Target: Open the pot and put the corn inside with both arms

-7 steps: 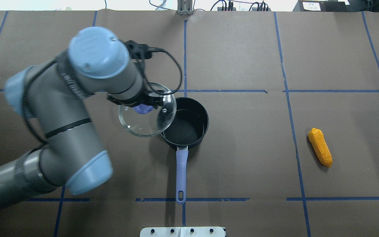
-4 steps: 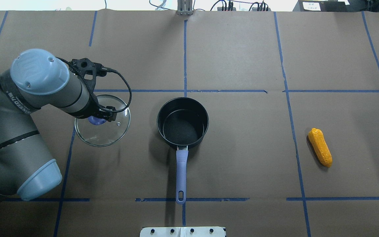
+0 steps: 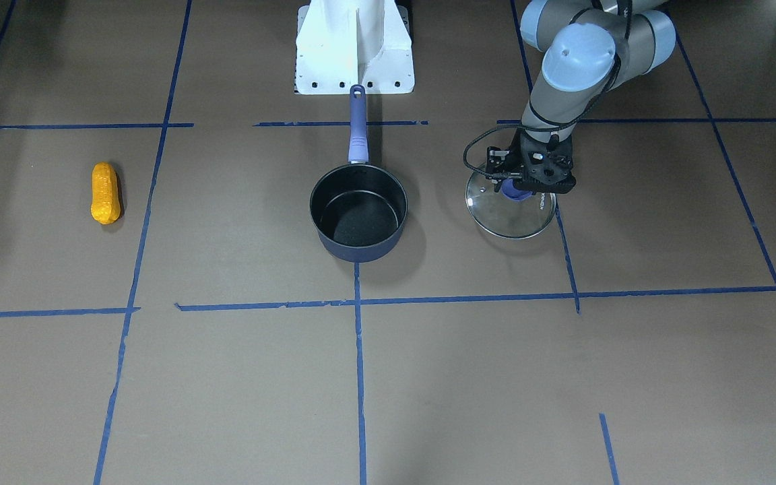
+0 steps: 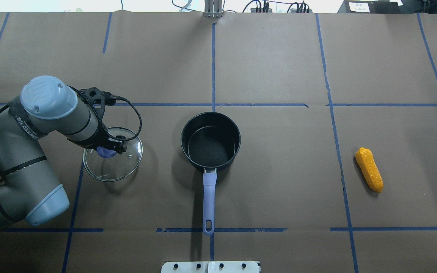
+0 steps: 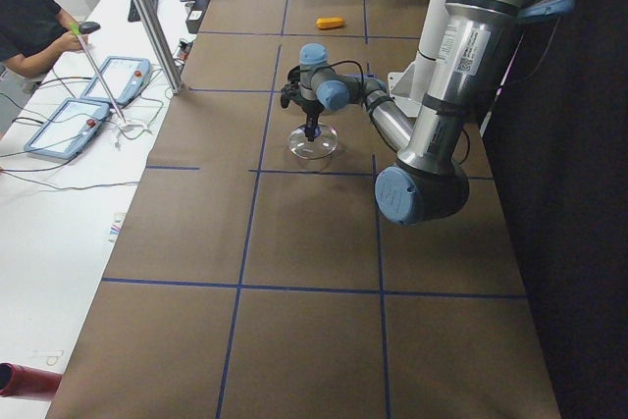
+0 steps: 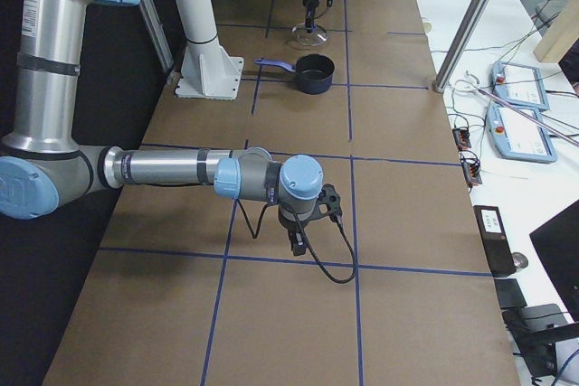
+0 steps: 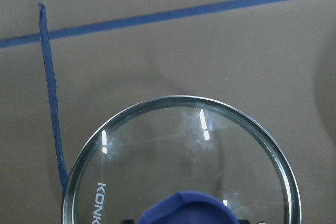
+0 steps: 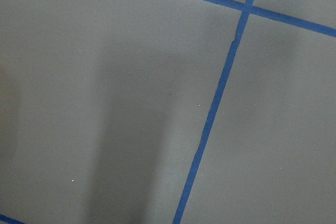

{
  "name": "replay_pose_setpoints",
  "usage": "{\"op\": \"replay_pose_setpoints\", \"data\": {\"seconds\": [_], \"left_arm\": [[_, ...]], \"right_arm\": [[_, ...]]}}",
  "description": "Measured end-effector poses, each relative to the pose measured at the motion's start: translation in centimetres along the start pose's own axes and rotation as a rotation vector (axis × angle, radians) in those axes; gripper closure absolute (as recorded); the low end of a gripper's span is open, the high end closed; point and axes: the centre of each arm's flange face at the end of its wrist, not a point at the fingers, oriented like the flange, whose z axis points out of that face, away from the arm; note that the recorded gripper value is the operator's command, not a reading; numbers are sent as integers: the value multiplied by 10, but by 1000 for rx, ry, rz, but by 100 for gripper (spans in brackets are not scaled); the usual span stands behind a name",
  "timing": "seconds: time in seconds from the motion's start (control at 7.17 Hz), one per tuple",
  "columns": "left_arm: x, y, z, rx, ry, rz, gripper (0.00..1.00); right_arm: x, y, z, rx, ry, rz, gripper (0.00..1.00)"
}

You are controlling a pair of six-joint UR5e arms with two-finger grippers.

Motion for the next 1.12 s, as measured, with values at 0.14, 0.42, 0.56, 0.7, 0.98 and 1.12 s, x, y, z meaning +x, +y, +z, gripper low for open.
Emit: {"op": "replay_pose_setpoints", "data": {"seconds": [0.14,0.42,0.56,0.7,0.98,1.12], "left_arm": [[-3,-1,9,-11,-11,-8,75],[-4,0,16,-22,-19,-11,10],[-4,-1,17,-23,-19,-10,1],[-2,0,14,-20,-15,-8,0],[-2,-3,-10,-5,23,-8,1],[-19,-13,-33,-6,56,-27,1]], "right_arm": [[-2,-1,1,-3,-1,-5,0],[-9,-5,6,-11,-15,-20,0],[-14,-8,9,-15,-32,-27,0],[-21,-12,12,-18,-48,-21,0],[-51,-28,11,-22,-62,27,0],[-77,-38,8,-22,-63,54,0]]}}
